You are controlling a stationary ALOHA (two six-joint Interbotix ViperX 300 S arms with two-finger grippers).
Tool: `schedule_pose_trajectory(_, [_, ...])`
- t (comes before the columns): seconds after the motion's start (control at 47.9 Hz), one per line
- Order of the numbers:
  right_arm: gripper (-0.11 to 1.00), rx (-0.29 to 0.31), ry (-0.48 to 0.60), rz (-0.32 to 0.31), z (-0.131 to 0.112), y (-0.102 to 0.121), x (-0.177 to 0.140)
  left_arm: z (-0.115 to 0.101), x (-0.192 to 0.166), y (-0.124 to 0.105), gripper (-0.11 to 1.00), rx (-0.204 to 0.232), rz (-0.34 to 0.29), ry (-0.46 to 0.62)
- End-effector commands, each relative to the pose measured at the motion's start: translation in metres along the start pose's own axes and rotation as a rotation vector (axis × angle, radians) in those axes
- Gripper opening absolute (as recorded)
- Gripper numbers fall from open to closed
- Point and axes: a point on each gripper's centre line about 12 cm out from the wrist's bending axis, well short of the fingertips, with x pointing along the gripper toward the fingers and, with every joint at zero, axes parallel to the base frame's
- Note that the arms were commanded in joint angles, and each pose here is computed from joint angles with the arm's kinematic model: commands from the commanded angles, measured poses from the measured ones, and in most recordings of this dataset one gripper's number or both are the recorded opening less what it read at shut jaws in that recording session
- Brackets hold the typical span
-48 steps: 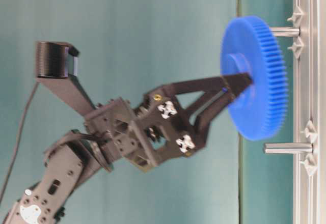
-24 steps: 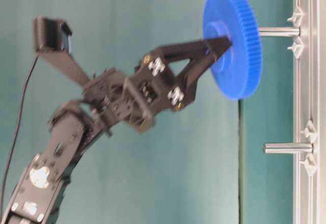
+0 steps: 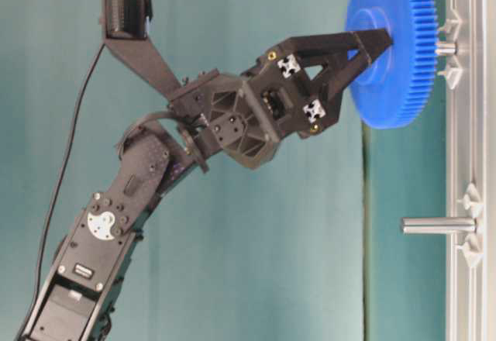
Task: Find the location of the shaft and insert the large gear.
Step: 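Carry the gear with the left gripper over the right-hand shaft, then align the gear's center hole with the shaft and lower it on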
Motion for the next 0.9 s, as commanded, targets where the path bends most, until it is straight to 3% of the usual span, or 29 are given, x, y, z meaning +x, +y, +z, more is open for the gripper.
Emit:
schedule_pose_trajectory(0.0, [0.06,0.012,-0.004,-0.007,0.002,-0.001,0.001,0.013,-0.009,0.011,0.72,-0.006,0.020,-0.035])
schedule_pose_trajectory(0.334, [0.06,0.017,-0.008,-0.018,0.002,-0.003,0.000,0.011,-0.012,0.033,0.72,-0.033,0.053,-0.037])
schedule_pose_trajectory(0.877, [0.06,0.017,-0.012,-0.017,0.003,-0.003,0.000,0.009,-0.011,0.032,0.72,-0.044,0.050,-0.022])
